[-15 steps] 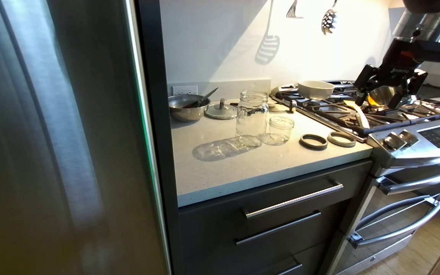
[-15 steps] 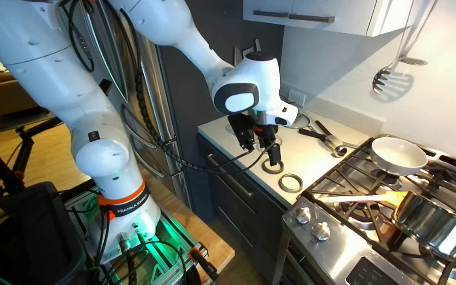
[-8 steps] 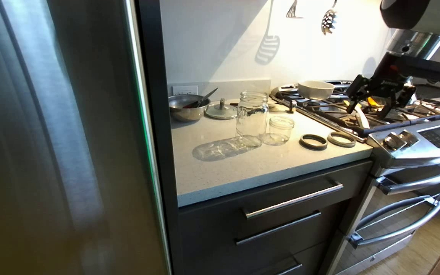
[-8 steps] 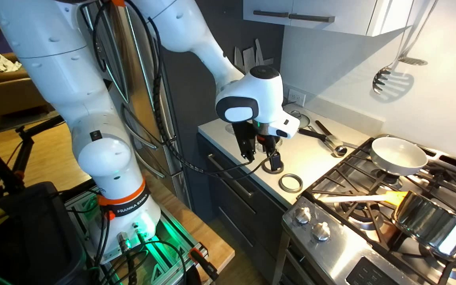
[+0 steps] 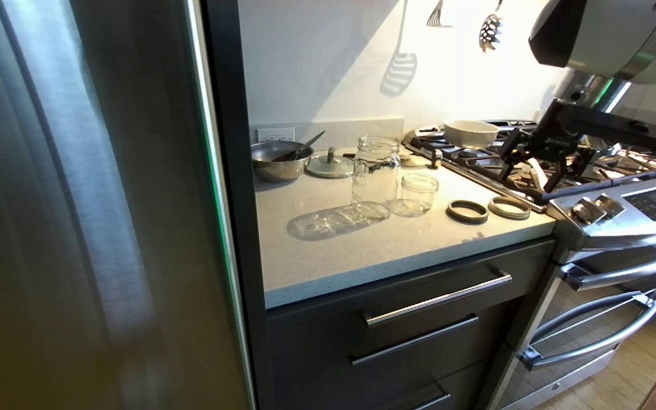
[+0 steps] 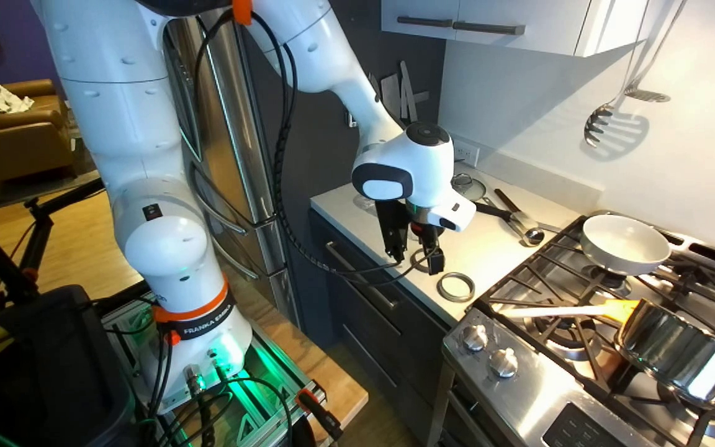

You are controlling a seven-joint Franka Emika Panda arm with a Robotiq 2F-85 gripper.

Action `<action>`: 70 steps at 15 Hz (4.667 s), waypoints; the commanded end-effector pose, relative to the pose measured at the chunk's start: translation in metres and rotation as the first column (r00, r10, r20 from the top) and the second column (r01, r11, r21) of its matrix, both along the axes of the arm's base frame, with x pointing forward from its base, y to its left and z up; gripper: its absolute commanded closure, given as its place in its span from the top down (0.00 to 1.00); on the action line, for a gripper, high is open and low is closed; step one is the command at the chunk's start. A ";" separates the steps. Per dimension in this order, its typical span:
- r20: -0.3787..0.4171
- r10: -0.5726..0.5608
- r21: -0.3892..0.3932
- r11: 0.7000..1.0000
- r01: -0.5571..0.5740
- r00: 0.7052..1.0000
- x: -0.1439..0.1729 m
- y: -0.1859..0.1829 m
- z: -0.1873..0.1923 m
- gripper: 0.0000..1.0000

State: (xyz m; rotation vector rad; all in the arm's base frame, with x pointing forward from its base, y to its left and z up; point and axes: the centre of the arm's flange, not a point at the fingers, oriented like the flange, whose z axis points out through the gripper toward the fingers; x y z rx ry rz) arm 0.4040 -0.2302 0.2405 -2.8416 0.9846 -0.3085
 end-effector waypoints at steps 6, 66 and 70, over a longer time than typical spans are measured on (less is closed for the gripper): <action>-0.100 -0.012 0.029 0.999 0.015 0.995 0.036 -0.001 -0.055 1.00; -0.225 0.397 -0.342 0.823 -0.454 0.890 0.082 0.141 0.138 0.02; -0.183 0.419 -0.362 0.813 -0.457 0.889 0.093 0.156 0.145 0.09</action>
